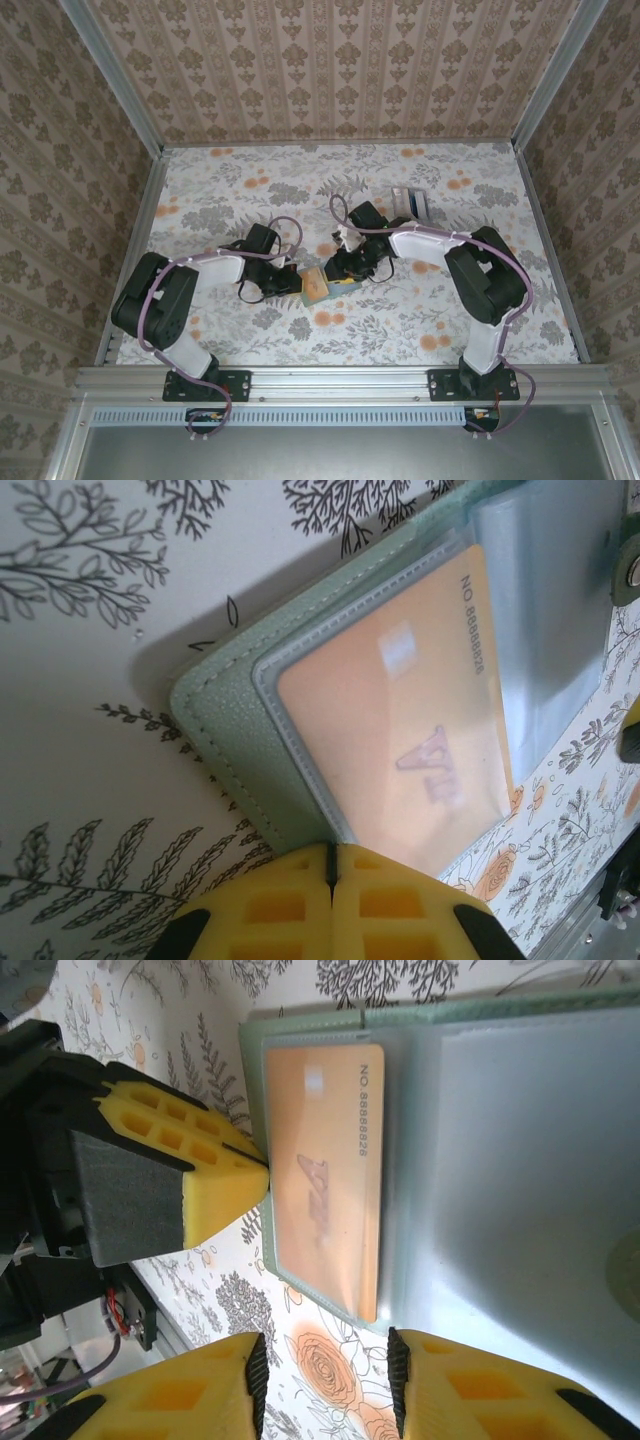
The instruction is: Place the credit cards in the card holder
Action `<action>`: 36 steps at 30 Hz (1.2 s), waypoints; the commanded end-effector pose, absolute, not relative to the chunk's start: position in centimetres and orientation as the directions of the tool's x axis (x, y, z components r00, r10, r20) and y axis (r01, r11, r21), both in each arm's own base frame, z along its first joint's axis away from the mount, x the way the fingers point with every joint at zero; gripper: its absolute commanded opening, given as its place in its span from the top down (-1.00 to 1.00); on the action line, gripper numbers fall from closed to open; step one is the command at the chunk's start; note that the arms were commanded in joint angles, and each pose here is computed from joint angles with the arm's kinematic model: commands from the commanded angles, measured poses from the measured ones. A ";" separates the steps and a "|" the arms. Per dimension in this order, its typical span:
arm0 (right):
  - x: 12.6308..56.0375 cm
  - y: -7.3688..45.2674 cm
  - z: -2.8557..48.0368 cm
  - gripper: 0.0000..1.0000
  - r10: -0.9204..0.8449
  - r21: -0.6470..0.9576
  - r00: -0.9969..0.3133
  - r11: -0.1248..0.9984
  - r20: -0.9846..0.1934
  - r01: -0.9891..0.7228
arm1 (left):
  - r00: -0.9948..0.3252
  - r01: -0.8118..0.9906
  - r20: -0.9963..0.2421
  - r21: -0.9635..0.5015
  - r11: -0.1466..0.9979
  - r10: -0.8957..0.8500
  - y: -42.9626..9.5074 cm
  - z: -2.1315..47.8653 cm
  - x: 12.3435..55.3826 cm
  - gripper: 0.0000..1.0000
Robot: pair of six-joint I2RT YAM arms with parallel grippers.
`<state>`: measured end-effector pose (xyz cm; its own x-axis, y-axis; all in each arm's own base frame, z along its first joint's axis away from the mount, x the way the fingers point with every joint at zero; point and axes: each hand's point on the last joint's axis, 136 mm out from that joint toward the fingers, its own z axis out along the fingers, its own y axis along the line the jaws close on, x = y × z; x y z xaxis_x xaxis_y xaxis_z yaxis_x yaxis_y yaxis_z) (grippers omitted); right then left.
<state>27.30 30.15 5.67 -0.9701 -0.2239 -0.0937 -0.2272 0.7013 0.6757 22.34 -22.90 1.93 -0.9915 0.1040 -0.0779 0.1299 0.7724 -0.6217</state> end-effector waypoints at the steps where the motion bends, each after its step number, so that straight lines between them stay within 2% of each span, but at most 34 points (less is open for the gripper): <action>1: 27.9 29.8 5.4 0.19 -0.218 0.639 -0.970 0.732 -0.112 -0.238 | -0.995 0.092 -0.031 -0.564 0.821 0.091 -21.1 0.5 21.0 1.00; 17: 27.7 33.1 2.6 0.30 -0.273 0.619 -0.958 0.740 -0.084 -0.265 | -0.996 0.082 -0.030 -0.578 0.812 0.079 -21.4 0.3 21.3 1.00; 24: 26.7 34.9 3.0 0.43 -0.322 0.660 -0.942 0.686 -0.100 -0.305 | -0.997 0.080 -0.036 -0.590 0.803 0.073 -21.6 0.5 21.5 1.00; 29: 26.9 33.6 3.8 0.41 -0.323 0.626 -0.937 0.705 -0.135 -0.333 | -0.996 0.086 -0.046 -0.593 0.801 0.072 -21.7 1.0 21.7 1.00; 32: 27.3 31.9 4.6 0.27 -0.293 0.586 -0.941 0.738 -0.170 -0.335 | -0.996 0.088 -0.061 -0.585 0.806 0.065 -21.3 1.5 21.8 1.00; 36: 27.5 29.7 5.7 0.27 -0.262 0.505 -0.938 0.791 -0.228 -0.344 | -0.993 0.098 -0.114 -0.570 0.816 0.039 -20.7 2.5 22.0 1.00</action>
<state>27.12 31.45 4.47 -0.9461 -0.2780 -0.1663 -0.3220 0.7506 0.5770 22.28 -21.82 2.29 -0.9919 0.0697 -0.1060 0.1199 0.7882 -0.6036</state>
